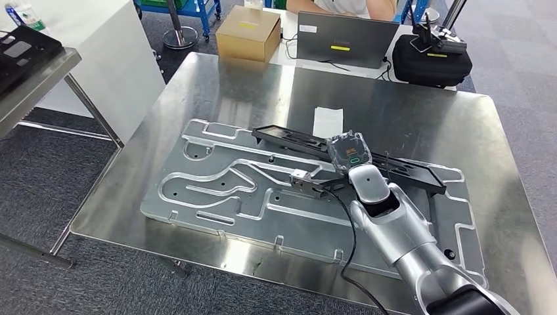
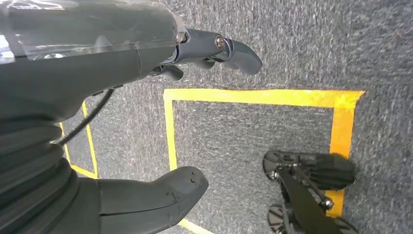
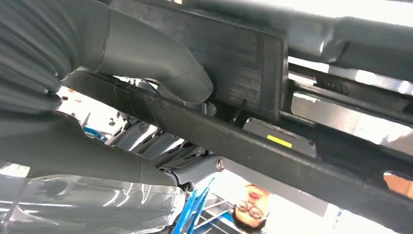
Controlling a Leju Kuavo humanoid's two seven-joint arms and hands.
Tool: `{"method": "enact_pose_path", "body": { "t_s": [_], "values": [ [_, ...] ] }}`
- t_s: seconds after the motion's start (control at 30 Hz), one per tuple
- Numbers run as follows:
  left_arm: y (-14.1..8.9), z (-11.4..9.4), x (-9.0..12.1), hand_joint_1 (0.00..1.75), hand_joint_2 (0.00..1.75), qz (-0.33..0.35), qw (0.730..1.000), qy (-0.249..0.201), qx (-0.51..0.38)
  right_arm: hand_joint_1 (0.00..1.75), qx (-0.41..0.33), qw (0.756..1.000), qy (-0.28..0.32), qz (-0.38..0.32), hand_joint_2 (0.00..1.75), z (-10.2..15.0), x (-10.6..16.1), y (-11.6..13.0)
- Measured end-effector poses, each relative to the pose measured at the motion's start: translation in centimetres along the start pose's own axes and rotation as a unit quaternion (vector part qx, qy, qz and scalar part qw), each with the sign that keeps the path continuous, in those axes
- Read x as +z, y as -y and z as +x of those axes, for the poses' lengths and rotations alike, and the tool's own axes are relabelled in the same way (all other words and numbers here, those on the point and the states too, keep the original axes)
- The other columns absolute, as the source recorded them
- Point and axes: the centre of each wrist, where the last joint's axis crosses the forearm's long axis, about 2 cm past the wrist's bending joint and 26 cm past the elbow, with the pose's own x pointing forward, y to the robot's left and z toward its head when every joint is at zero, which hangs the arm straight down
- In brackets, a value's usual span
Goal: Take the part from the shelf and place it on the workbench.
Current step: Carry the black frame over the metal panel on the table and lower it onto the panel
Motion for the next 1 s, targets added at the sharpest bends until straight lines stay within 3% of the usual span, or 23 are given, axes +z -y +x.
{"method": "enact_pose_path", "body": {
  "t_s": [0.47,1.0],
  "values": [
    [0.1,0.0,0.0,0.00,1.75,-0.001,1.000,0.000,0.000,1.75,0.000,1.000,0.002,-0.004,1.75,0.2,-0.2,0.3],
    [0.0,-0.2,0.0,0.00,1.75,-0.008,1.000,-0.007,0.012,1.75,-0.015,1.000,-0.003,0.014,1.75,0.1,-0.1,-1.2]
  ]
}}
